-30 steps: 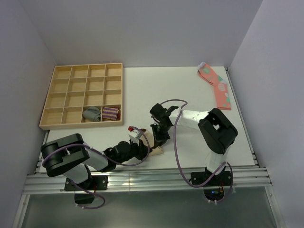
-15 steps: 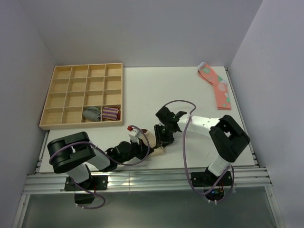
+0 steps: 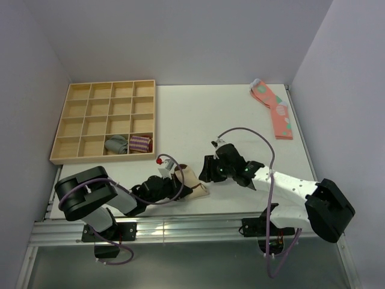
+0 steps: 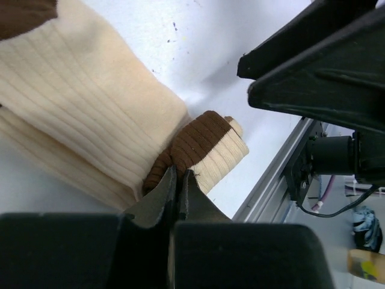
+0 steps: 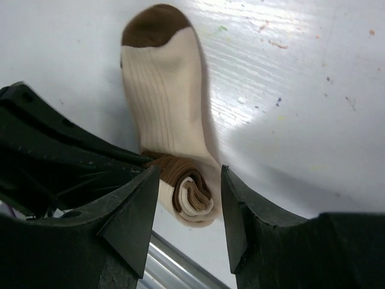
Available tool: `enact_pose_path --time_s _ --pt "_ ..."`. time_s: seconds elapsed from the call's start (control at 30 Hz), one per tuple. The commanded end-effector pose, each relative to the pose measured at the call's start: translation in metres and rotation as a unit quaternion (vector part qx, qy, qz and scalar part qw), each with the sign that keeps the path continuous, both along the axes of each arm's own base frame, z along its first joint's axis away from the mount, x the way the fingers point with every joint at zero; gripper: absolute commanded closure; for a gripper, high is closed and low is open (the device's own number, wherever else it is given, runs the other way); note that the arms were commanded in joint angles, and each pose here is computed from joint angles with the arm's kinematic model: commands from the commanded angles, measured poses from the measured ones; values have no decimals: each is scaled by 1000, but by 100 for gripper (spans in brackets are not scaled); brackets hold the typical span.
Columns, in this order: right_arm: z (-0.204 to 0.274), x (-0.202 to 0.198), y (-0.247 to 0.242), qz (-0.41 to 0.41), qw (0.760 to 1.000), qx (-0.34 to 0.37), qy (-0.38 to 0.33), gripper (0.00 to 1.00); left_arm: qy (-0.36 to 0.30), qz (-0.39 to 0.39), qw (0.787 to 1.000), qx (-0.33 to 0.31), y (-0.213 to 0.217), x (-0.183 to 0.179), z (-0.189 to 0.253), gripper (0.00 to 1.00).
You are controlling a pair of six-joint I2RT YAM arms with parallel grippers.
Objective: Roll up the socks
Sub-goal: Roll the sock at the center of the board.
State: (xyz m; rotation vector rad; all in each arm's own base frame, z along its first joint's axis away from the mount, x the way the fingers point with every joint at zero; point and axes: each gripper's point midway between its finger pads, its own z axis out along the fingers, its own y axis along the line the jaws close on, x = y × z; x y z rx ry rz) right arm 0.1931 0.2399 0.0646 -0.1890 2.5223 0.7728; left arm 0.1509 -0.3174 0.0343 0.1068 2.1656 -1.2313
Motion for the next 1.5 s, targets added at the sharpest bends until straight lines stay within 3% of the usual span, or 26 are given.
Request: enact_pose_path --time_s 0.0,0.13,0.67,1.17,1.3,1.47 --pt "32 17 21 13 993 80 -84 47 111 -15 985 128 50 -34 -70 100" --pt "38 13 26 32 985 120 -117 46 132 -19 981 139 51 -33 -70 100" --pt "17 -11 29 68 974 162 -141 44 187 -29 969 160 62 -25 -68 100" --pt "-8 -27 36 74 979 126 -139 47 212 -37 964 158 64 -22 -72 100" --pt "-15 -27 33 68 983 110 -129 54 218 -41 963 151 63 -22 -74 100" --pt "-26 -29 32 60 989 85 -105 75 220 -49 965 136 59 -23 -72 100"
